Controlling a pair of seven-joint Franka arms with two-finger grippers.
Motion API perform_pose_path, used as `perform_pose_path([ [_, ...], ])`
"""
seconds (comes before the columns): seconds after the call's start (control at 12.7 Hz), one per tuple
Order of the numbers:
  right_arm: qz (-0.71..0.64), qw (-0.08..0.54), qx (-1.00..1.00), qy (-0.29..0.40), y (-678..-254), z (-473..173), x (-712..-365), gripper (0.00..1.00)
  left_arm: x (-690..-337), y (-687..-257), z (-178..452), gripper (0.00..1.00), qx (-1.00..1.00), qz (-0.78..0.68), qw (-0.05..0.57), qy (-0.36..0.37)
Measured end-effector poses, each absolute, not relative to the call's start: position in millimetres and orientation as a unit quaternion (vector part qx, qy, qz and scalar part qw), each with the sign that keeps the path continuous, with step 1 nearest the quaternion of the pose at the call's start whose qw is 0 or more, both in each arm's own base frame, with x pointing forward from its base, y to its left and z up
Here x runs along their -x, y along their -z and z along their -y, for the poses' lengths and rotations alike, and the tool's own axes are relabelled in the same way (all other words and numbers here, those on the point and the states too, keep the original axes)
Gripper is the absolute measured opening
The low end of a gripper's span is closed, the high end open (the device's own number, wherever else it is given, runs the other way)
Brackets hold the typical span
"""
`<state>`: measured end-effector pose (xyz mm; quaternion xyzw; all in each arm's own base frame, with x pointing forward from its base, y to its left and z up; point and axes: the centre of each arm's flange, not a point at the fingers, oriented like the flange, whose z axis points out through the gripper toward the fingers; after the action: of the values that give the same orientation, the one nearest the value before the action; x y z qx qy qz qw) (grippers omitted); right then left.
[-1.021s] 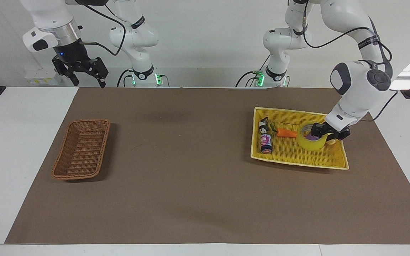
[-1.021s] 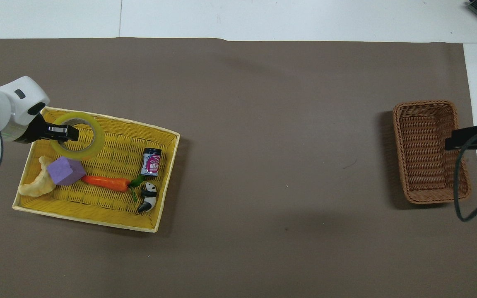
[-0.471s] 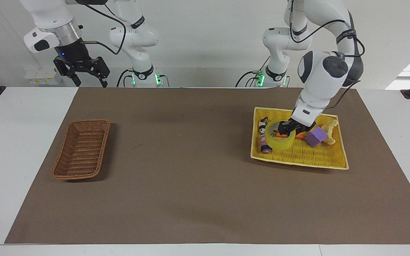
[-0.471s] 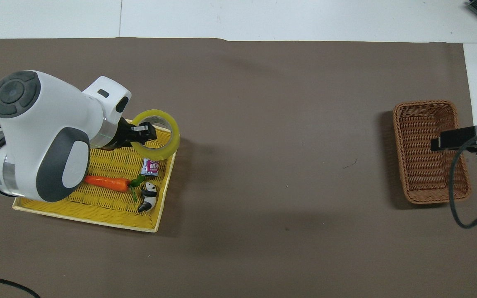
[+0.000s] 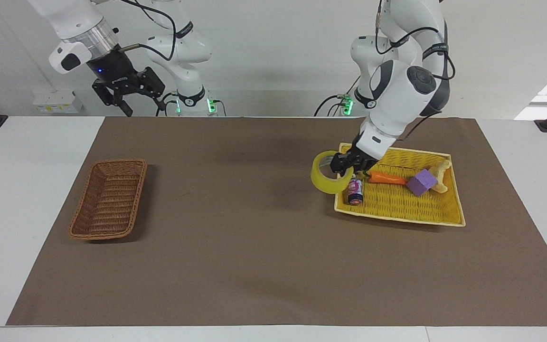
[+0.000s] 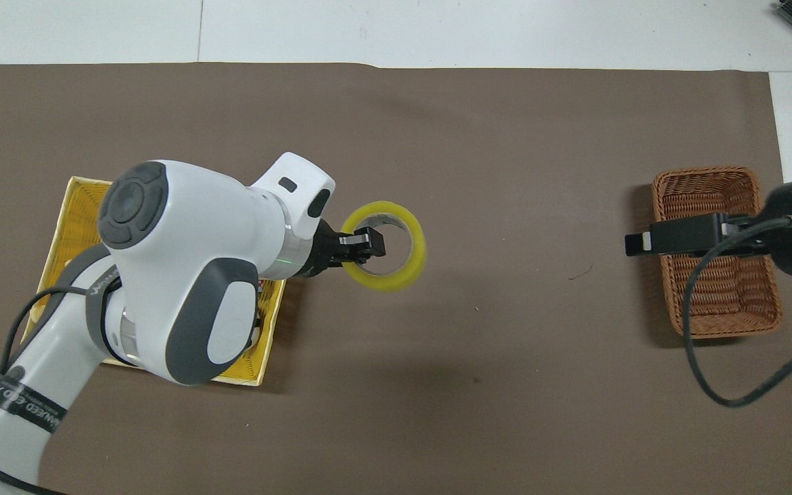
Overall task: Move tape to another basket
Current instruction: 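Carry the tape with the left gripper while the right gripper approaches, then grasp the tape with the right gripper and release the left gripper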
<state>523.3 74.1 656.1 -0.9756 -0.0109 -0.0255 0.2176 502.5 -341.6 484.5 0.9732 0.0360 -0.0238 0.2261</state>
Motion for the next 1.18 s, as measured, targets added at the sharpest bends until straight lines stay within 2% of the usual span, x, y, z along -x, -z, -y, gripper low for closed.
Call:
perform_pose_path([
  [0.24,0.016,0.243,0.969,0.032,-647.0,-94.9,-525.9,1.0,-473.2,-492.2,383.7,0.25,-0.962,-0.021,0.267,0.052],
  [0.55,0.027,0.251,0.967,0.027,-636.8,-115.9,-524.2,1.0,-451.2,-521.9,415.2,0.25,-0.95,-0.023,0.307,0.044],
  [1.02,0.031,0.253,0.967,0.017,-629.7,-121.3,-513.8,1.0,-448.7,-562.2,436.7,0.25,-0.927,-0.075,0.367,-0.009],
  [1.1,0.035,0.254,0.966,0.02,-633.0,-124.5,-511.2,0.98,-449.2,-566.4,437.6,0.25,-0.925,-0.079,0.372,-0.014],
  [1.18,0.039,0.254,0.966,0.022,-634.5,-127.1,-509.6,0.91,-448.0,-568.5,439.8,0.25,-0.923,-0.08,0.376,-0.017],
])
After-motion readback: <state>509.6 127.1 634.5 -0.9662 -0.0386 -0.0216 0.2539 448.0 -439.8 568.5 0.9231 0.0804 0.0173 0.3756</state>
